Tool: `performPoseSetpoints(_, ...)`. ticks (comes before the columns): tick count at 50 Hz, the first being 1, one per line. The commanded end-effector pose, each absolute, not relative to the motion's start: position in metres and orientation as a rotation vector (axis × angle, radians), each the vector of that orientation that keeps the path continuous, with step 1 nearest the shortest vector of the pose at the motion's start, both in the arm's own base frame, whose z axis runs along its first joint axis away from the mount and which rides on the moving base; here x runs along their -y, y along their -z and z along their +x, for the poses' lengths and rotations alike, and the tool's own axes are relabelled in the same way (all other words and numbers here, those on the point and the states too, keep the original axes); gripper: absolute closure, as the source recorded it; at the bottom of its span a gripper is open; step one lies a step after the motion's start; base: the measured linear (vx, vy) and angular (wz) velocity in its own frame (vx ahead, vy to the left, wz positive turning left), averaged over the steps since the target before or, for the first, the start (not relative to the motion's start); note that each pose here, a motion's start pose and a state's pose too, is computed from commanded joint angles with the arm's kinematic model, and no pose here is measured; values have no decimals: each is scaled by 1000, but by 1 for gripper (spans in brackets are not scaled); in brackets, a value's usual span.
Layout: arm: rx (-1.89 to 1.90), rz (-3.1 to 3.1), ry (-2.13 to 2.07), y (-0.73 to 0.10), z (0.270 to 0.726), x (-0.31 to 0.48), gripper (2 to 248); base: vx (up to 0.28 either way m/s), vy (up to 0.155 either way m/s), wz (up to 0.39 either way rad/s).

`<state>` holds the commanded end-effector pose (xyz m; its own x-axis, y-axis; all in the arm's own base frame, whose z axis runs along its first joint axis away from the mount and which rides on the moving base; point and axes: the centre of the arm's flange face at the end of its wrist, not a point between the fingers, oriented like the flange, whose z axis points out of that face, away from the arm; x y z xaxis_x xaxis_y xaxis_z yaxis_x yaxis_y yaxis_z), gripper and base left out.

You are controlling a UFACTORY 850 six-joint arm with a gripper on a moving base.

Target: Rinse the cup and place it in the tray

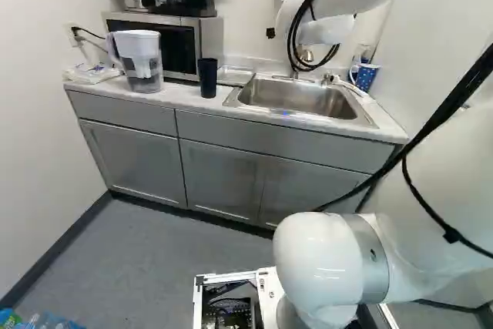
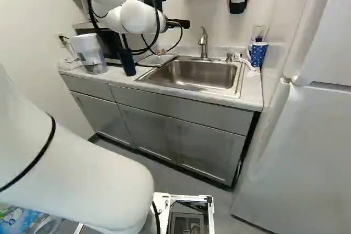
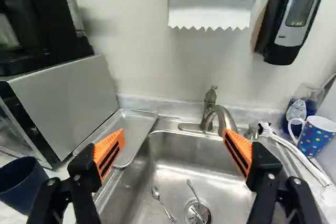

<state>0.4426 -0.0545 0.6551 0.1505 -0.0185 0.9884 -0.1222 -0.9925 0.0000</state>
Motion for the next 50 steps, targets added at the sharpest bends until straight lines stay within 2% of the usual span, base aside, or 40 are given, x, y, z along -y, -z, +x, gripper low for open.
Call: performPoseSetpoints(50, 143, 2321, -1991, -655, 445, 55, 3, 86, -56, 13)
